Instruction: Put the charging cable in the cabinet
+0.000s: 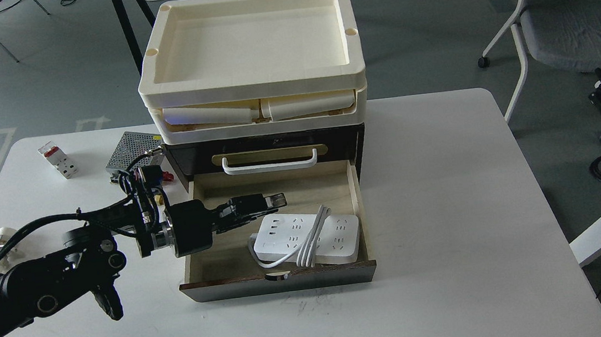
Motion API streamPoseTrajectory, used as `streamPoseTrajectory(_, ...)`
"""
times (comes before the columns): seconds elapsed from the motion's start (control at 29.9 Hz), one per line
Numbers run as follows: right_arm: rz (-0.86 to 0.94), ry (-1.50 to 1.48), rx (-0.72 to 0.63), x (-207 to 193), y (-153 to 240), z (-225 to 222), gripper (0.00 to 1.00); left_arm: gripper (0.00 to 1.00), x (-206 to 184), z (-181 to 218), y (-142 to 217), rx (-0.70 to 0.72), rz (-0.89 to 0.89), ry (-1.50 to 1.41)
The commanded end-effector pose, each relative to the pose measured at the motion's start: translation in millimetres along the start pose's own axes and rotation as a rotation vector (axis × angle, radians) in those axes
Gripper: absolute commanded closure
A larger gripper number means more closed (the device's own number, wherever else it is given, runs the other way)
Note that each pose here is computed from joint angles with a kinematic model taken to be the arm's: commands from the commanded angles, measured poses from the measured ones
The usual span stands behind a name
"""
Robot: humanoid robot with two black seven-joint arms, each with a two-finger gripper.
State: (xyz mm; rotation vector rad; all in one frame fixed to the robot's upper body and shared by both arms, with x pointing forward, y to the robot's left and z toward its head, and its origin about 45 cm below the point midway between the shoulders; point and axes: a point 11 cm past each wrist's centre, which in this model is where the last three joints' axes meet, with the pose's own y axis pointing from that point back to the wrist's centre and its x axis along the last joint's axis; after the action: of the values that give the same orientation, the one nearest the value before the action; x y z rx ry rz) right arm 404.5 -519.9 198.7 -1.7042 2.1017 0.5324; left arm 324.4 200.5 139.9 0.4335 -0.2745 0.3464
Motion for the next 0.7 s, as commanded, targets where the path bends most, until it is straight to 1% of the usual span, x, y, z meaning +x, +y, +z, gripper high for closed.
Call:
streamPoseTrajectory(0.0, 0.007, 0.003, 0.005, 3.5, 2.4, 0.9, 0.00, 0.51, -1.1, -8.3, -9.0, 0.015, 0.010, 0.015)
streamPoseTrajectory(0.03, 0.009, 0.003, 0.004, 4.6, 3.3, 1.6, 0.00, 0.50, -0.2, -9.6, -9.5, 0.018, 0.014, 0.017)
streamPoseTrajectory(0.13, 0.016, 0.005, 0.000, 7.9, 5.8, 4.0, 0.00, 0.40, 3.5, -11.0, -7.5, 0.020, 0.029, 0.028)
streamPoseTrajectory(0.2, 0.016, 0.005, 0.000, 7.9, 5.8, 4.0, 0.00, 0.34, 12.2, -8.5, 0.6, 0.001, 0.066, 0.077)
streamPoseTrajectory(0.23, 0.016, 0.003, 0.002, 8.0, 5.8, 3.5, 0.00, 0.32, 20.6, -9.7, 11.5, -0.006, 0.108, 0.120)
streamPoseTrajectory(0.3, 0.015, 0.004, 0.003, 7.9, 5.7, 2.9, 0.00, 0.28, 38.0, -15.9, 42.8, -0.002, 0.179, 0.198)
streamPoseTrajectory(0.37, 0.018, 0.000, 0.010, 8.7, 5.7, 0.3, 0.00, 0.27, 48.7, -14.5, 73.8, -0.014, 0.180, 0.275)
streamPoseTrajectory(0.4, 0.017, -0.002, 0.013, 8.2, 5.2, -0.5, 0.00, 0.26, 59.4, -14.9, 91.5, -0.013, 0.231, 0.289)
streamPoseTrajectory(0.5, 0.015, -0.012, 0.021, 6.9, 4.5, -1.7, 0.00, 0.22, 87.4, -17.3, 150.2, -0.046, 0.427, 0.380)
streamPoseTrajectory(0.6, -0.004, -0.033, 0.038, -1.0, 0.4, -6.0, 0.00, 0.18, 109.5, -22.2, 202.1, -0.145, 0.658, 0.507)
streamPoseTrajectory(0.67, -0.053, -0.046, 0.036, -19.2, -7.3, -7.0, 0.00, 0.15, 124.9, -34.8, 242.8, -0.203, 0.843, 0.575)
